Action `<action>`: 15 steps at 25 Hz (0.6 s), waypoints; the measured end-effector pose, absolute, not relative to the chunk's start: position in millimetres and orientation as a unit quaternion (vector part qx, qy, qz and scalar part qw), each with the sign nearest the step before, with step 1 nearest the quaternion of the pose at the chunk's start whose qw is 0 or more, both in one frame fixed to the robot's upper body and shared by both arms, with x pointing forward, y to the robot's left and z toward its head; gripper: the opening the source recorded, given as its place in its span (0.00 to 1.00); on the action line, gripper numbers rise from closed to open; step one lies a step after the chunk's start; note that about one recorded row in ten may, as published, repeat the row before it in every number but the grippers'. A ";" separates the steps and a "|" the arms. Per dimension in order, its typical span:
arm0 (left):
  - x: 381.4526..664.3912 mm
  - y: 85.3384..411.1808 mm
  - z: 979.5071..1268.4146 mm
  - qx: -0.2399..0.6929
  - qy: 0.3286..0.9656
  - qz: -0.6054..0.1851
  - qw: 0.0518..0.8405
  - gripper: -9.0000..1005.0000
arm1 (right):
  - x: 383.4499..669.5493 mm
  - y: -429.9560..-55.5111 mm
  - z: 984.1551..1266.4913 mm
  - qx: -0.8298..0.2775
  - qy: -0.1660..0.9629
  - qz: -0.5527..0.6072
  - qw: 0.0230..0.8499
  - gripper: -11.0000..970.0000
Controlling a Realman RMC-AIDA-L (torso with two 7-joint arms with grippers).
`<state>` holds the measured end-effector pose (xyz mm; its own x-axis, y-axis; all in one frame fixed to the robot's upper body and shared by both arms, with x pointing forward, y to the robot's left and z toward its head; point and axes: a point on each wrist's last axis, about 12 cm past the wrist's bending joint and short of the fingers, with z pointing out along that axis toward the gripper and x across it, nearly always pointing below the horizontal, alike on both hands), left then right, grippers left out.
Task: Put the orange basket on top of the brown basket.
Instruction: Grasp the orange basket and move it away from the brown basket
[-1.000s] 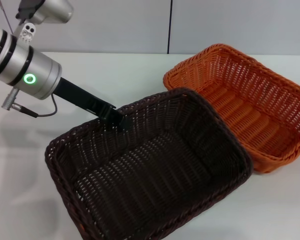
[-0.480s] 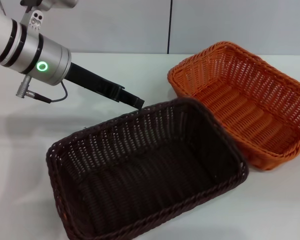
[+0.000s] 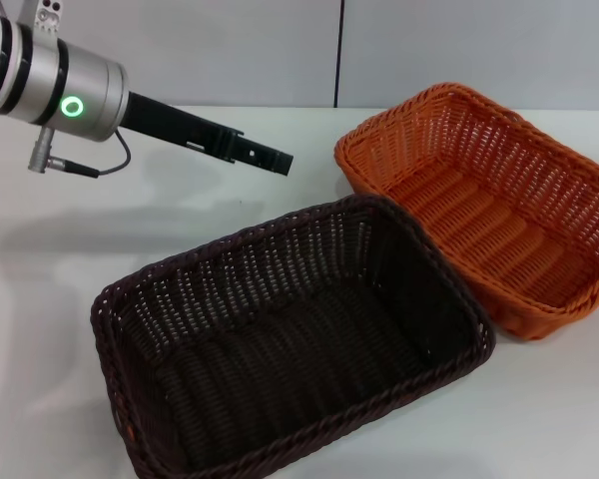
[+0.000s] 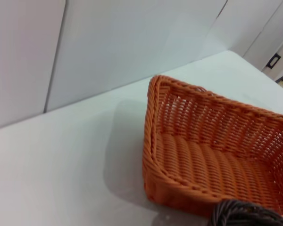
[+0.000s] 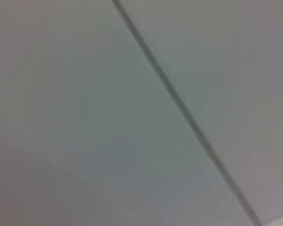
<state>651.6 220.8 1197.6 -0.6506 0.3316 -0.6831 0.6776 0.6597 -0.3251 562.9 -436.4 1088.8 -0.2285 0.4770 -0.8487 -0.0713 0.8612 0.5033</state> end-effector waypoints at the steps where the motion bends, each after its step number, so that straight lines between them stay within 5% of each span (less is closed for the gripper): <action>1: 652.0 220.9 1198.2 0.294 0.860 -0.290 0.301 0.79 | 560.4 -441.3 1095.9 0.128 0.759 0.244 0.591 0.86; 15: 656.6 225.3 1201.0 0.299 0.850 -0.282 0.330 0.82 | 536.2 -474.6 1214.6 0.064 0.855 0.408 0.313 0.86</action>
